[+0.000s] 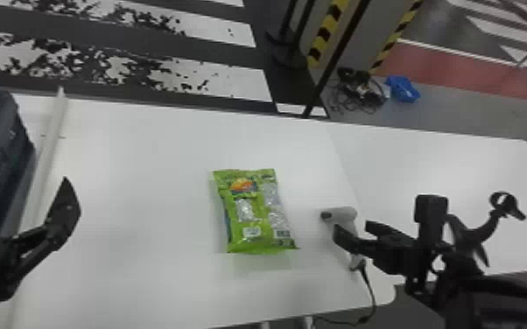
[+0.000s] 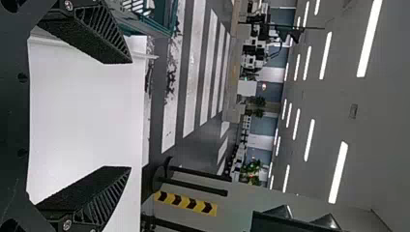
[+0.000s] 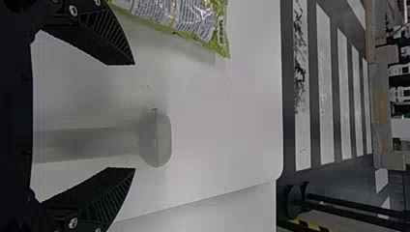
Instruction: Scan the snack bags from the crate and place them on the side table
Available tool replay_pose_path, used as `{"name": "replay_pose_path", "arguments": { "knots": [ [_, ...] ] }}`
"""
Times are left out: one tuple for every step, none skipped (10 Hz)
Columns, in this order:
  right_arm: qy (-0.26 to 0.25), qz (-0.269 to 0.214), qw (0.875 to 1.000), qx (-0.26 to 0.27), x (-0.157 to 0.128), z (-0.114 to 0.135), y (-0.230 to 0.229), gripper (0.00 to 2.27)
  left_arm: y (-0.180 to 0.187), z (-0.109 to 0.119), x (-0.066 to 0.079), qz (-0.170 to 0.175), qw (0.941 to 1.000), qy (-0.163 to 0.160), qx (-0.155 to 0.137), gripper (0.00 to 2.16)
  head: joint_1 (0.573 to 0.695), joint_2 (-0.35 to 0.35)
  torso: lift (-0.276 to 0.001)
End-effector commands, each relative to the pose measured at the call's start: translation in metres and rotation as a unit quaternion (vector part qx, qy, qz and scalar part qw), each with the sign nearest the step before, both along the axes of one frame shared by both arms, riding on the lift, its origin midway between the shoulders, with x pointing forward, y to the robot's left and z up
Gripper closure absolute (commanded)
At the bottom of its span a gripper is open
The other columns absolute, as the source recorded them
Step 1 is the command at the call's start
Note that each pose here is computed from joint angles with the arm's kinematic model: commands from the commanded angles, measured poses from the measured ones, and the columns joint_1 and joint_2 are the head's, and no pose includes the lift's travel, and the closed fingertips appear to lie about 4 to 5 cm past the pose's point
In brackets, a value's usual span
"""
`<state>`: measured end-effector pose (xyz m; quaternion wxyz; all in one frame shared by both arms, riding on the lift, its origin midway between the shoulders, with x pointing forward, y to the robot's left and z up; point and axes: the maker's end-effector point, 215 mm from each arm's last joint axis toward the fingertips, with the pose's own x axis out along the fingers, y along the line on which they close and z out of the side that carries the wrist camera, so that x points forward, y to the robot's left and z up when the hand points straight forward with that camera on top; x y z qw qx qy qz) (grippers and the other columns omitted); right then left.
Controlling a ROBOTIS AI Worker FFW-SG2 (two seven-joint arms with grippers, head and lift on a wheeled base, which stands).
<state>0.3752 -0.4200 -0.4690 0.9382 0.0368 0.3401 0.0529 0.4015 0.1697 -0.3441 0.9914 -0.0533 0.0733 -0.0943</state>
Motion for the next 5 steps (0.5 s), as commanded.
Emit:
{"name": "replay_pose_path", "arguments": {
  "knots": [
    [-0.010, 0.018, 0.998, 0.056, -0.002, 0.013, 0.022, 0.11, 0.000, 0.000, 0.000, 0.000, 1.0000, 0.000, 0.000, 0.09, 0.695, -0.350, -0.094],
    [-0.014, 0.032, 0.996, 0.080, -0.001, 0.017, 0.036, 0.11, 0.000, -0.001, 0.000, 0.000, 1.0000, 0.001, 0.001, 0.09, 0.695, -0.334, -0.094],
    [-0.010, 0.043, 0.995, 0.094, -0.001, 0.016, 0.047, 0.11, 0.000, 0.000, 0.000, 0.000, 1.0000, 0.000, 0.001, 0.09, 0.695, -0.323, -0.094],
    [-0.004, 0.051, 0.993, 0.107, -0.002, 0.014, 0.057, 0.11, 0.000, 0.000, -0.001, -0.001, 1.0000, 0.001, 0.002, 0.09, 0.695, -0.305, -0.094],
    [0.002, 0.059, 0.991, 0.116, -0.002, 0.010, 0.068, 0.11, 0.000, 0.001, -0.001, -0.001, 1.0000, 0.000, 0.002, 0.09, 0.695, -0.289, -0.094]
  ]
}}
